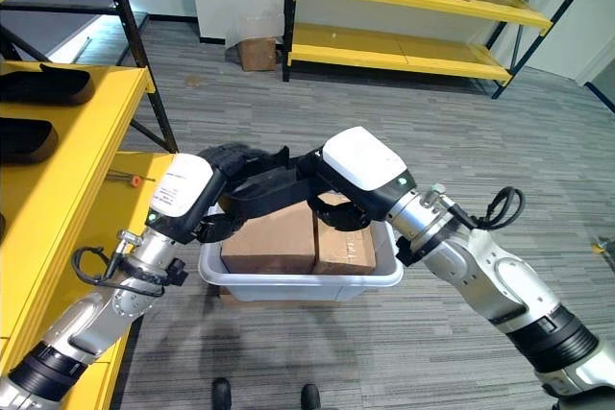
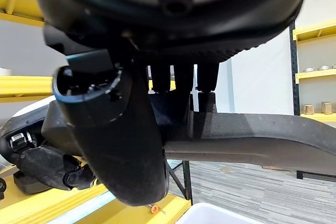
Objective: Move parts from the plastic box to the shelf.
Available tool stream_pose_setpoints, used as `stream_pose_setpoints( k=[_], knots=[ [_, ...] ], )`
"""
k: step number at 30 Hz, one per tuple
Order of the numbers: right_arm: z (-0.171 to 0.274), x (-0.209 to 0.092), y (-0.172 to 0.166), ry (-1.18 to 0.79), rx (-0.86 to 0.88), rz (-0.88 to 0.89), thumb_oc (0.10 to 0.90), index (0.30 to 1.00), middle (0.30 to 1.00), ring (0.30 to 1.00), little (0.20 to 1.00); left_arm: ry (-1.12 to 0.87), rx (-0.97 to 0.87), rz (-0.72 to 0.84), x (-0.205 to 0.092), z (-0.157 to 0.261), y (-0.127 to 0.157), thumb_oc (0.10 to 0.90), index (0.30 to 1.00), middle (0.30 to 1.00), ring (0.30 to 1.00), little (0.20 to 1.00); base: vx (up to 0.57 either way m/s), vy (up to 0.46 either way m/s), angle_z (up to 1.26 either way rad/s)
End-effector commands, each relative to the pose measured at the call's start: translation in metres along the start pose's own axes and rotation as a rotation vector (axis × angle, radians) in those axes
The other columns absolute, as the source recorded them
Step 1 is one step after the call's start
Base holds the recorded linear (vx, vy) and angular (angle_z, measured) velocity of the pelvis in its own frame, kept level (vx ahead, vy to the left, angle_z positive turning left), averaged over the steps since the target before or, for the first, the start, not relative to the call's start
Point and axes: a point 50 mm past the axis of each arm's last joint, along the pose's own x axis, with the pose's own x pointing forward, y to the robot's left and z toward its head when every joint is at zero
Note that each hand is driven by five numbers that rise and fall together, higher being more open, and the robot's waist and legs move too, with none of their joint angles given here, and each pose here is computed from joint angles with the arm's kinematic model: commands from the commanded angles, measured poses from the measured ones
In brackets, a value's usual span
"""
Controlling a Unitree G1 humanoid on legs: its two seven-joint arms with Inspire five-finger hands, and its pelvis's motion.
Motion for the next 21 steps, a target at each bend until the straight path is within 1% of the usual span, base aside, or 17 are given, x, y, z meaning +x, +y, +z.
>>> stream_pose_setpoints(
  k=[1,17,18,19,21],
  knots=[
    [0.0220,0.0266,-0.0487,-0.154,0.018,-0.298,0.400,0.300,0.300,0.300,0.300,-0.158,-0.037,0.127,0.0274,0.0239,0.0073,0.400,0.300,0.300,0.300,0.300,0.00,0.003,-0.07],
    [0.0221,0.0259,-0.0473,-0.146,0.038,-0.322,0.400,0.300,0.300,0.300,0.300,-0.149,-0.063,0.147,0.0272,0.0257,0.0047,0.400,0.300,0.300,0.300,0.300,0.00,0.001,-0.01],
    [0.0213,0.0250,-0.0463,-0.138,0.060,-0.330,0.512,0.456,0.456,0.456,0.456,-0.142,-0.061,0.148,0.0266,0.0248,0.0046,0.400,0.300,0.300,0.300,0.300,0.00,0.000,0.00],
    [0.0203,0.0240,-0.0451,-0.131,0.073,-0.335,0.900,1.000,1.000,1.000,1.000,-0.136,-0.062,0.148,0.0261,0.0238,0.0043,0.400,0.300,0.300,0.300,0.300,0.00,0.000,0.00],
    [0.0200,0.0203,-0.0436,-0.119,0.120,-0.344,0.900,1.000,1.000,1.000,1.000,-0.120,-0.061,0.136,0.0231,0.0209,0.0032,0.400,0.300,0.300,0.300,0.300,0.00,0.000,0.00]
  ],
)
